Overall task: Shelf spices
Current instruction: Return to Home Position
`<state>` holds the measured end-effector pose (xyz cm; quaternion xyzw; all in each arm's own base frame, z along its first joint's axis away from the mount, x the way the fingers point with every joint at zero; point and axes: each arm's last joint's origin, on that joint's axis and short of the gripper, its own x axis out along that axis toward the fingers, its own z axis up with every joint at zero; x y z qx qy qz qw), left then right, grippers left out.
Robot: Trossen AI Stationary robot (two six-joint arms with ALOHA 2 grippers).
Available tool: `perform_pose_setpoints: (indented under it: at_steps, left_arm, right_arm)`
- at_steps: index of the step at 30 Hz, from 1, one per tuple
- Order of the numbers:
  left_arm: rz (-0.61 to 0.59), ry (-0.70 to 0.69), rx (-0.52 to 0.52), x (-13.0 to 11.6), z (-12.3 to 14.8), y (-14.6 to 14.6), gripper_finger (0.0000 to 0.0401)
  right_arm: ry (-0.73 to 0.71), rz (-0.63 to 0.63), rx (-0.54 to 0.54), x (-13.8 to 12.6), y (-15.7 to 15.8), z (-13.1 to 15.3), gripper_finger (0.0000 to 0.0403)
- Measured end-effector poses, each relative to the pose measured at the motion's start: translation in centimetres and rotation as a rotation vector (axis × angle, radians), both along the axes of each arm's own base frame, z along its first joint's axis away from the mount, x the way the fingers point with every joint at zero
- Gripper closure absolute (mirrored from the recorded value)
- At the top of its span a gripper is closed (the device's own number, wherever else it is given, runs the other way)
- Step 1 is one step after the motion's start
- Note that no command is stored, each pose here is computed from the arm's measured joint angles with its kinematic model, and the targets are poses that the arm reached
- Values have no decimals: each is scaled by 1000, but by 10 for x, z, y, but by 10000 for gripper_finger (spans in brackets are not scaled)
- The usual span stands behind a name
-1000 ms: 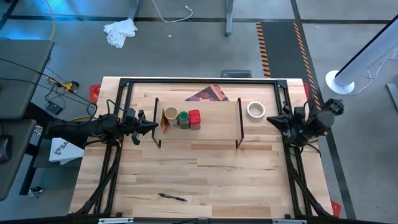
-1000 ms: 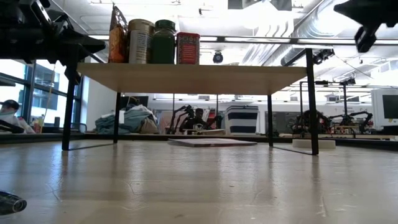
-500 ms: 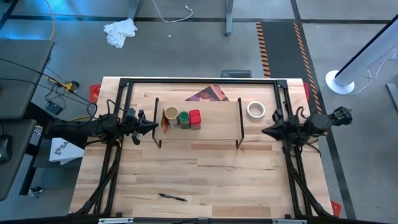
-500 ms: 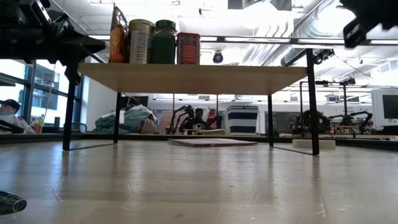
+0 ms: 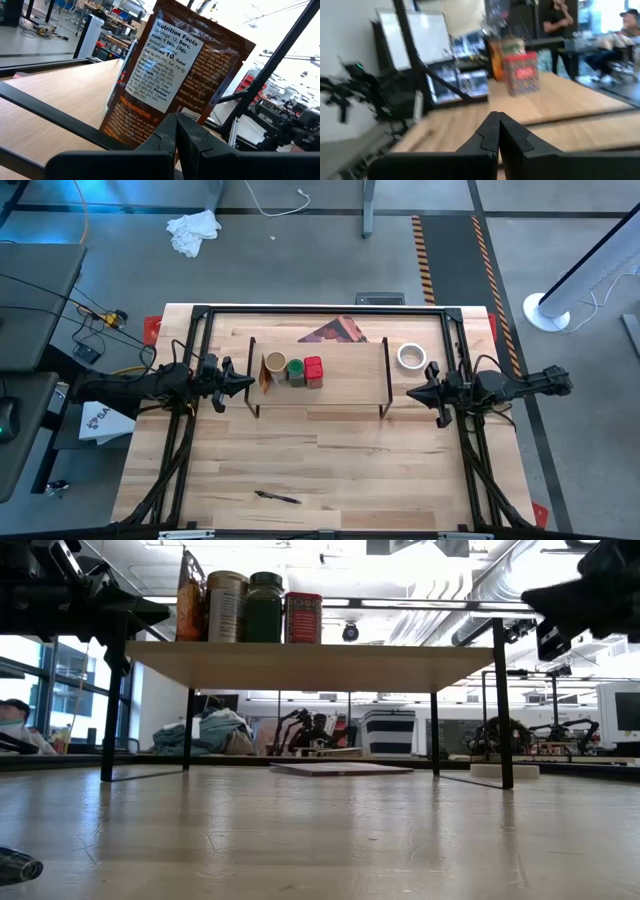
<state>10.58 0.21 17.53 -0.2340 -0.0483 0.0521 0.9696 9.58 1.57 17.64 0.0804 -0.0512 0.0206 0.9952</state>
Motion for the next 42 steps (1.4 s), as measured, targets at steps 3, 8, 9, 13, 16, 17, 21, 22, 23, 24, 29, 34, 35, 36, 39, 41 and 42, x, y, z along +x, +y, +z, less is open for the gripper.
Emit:
perform_pose_setpoints:
  at_steps: [3,8,9,13,16,17,21,22,23,24,29,34,35,36,39,41,42]
  left_arm:
    - [0,0,0,0,0,0,400]
    - [-1,-1,0,0,0,0,400]
    - [-1,-1,0,0,0,0,400]
    - [-1,-1,0,0,0,0,400]
    - [-1,-1,0,0,0,0,400]
    - [-1,-1,0,0,0,0,400]
    - [-1,-2,0,0,0,0,400]
    - [-1,-2,0,0,0,0,400]
    - [-1,-2,0,0,0,0,400]
    - [-1,-2,0,0,0,0,400]
    - [-1,-2,0,0,0,0,400]
    - [-1,-2,0,0,0,0,400]
    - [-1,-2,0,0,0,0,400]
    - [-1,-2,0,0,0,0,400]
    - [-1,-2,0,0,0,0,400]
    - [-1,-2,0,0,0,0,400]
    - [-1,-2,0,0,0,0,400]
  right_arm:
    - [80,-23,-33,2,-3,-7,403]
    - [158,-51,-99,7,-6,-14,403]
    - [178,-55,-101,8,-7,-16,403]
    - [268,-65,-148,13,-8,-23,403]
    - [327,-61,-194,16,-8,-29,403]
    - [341,-60,-197,16,-7,-30,403]
    - [366,-63,-199,17,-7,-32,403]
    - [367,-69,-200,17,-8,-32,403]
    - [366,-76,-200,17,-8,-32,403]
    - [366,-84,-201,17,-8,-32,403]
    - [363,-101,-201,17,-9,-32,403]
    - [362,-101,-201,17,-9,-32,403]
    - [363,-101,-201,17,-9,-32,403]
    - [363,-101,-201,17,-9,-32,403]
    - [363,-101,-201,17,-9,-32,403]
    - [363,-101,-201,17,-9,-32,403]
    - [363,-101,-201,17,-9,-32,403]
